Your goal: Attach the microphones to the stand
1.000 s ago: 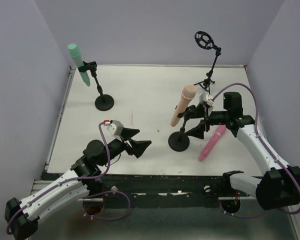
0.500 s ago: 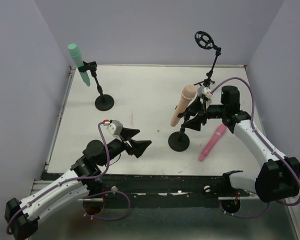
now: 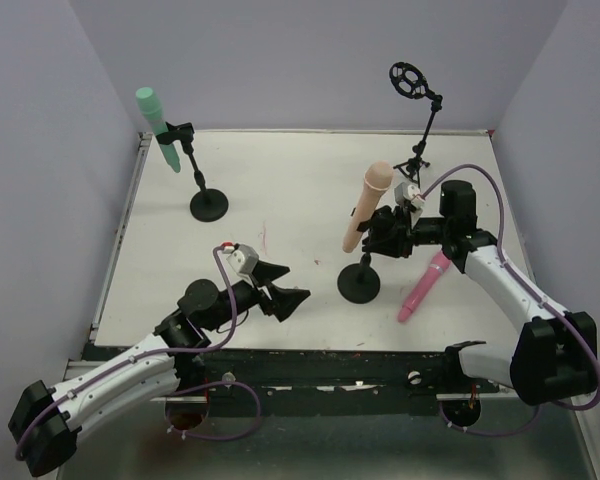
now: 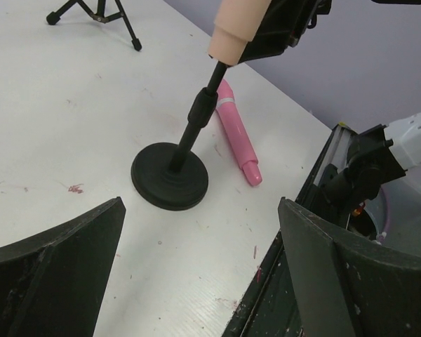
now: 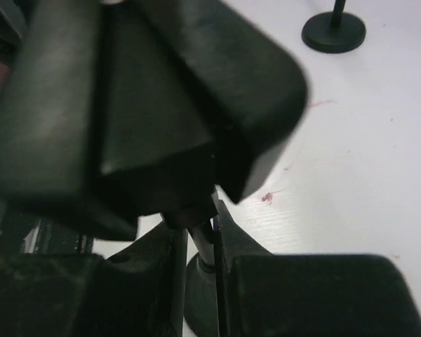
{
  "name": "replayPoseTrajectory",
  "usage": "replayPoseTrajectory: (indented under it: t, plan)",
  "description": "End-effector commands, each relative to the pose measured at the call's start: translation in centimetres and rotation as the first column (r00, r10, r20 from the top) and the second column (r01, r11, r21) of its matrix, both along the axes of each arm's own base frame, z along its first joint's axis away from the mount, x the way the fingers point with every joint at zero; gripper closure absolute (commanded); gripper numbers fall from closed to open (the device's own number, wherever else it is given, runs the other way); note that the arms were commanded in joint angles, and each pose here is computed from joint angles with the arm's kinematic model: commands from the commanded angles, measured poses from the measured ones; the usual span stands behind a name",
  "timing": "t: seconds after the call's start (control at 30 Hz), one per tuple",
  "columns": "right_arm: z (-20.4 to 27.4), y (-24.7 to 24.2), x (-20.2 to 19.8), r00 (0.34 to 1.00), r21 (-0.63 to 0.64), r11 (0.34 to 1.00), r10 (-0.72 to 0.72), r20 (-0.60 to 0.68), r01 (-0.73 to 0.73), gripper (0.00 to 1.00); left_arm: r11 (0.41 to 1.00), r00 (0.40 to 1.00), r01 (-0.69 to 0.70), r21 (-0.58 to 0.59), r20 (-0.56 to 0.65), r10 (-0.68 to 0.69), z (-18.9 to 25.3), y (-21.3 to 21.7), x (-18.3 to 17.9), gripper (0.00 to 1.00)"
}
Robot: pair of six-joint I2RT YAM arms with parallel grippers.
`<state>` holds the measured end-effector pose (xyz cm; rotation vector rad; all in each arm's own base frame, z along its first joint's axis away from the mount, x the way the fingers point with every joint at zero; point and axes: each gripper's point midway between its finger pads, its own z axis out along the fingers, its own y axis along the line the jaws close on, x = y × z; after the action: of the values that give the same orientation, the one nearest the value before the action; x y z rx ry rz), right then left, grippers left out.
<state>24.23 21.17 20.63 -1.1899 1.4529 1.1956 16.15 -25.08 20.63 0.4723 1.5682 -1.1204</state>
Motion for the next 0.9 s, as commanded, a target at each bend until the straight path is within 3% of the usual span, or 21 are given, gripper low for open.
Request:
replayPoseTrajectory:
  t: [0.0,0.07,0.23,0.6,0.87]
  plan:
    - [-0.2,0.3,-1.0,0.999,0.032,0.998,0.048,-0.006,-0.047,0.83,0.998,0.995,0.062,-0.021,0.078,-0.060,0.2,-0.7,-0.6,0.03]
    - [0.3,0.4,-1.1,0.998,0.041,0.997,0.065,0.004,-0.066,0.89,0.998,0.992,0.059,-0.017,0.111,-0.057,-0.1,-0.9,-0.4,0.03]
    - [1.1,1.5,-0.7,0.997,0.043,0.996,0.080,0.005,-0.080,0.93,0.999,0.983,0.046,0.027,0.177,-0.050,-0.5,-1.9,0.4,0.04]
    - [2.6,2.3,0.8,0.997,0.066,0.998,-0.025,0.069,0.020,0.93,0.999,0.956,-0.012,0.050,0.295,-0.003,1.0,-7.5,3.0,0.07]
    - [2.2,2.3,0.2,0.997,0.082,0.996,-0.033,0.073,0.027,0.91,0.985,0.927,-0.172,0.019,0.342,0.155,1.1,-11.1,4.8,0.07]
